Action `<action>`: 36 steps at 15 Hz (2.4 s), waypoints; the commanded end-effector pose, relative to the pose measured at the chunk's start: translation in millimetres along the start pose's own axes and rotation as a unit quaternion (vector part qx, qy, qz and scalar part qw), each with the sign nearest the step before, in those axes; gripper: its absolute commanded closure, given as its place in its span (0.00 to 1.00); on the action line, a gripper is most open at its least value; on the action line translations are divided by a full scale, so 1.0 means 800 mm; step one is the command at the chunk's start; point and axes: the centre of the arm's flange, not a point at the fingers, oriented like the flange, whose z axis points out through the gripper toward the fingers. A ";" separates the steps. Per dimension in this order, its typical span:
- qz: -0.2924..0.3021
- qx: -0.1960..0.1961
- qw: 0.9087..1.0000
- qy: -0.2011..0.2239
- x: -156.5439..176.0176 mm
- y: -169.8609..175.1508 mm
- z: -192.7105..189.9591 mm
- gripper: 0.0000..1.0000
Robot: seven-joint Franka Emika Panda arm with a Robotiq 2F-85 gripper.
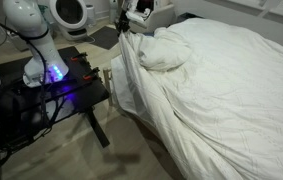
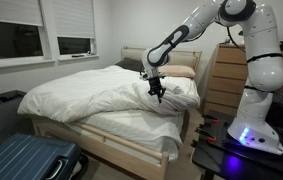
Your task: Lay the duvet flat on the bottom right side of the bed
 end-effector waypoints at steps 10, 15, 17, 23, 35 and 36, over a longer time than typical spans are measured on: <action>-0.263 0.182 0.948 0.010 0.091 -0.052 -0.009 0.99; -0.296 0.230 0.927 0.019 0.104 -0.057 -0.016 0.99; -0.276 0.215 0.937 -0.002 0.057 -0.055 0.007 0.95; -0.266 0.223 0.938 -0.001 0.040 -0.049 0.021 0.95; -0.263 0.223 0.939 -0.003 0.035 -0.049 0.021 0.63; -0.262 0.223 0.939 -0.002 0.035 -0.050 0.021 0.55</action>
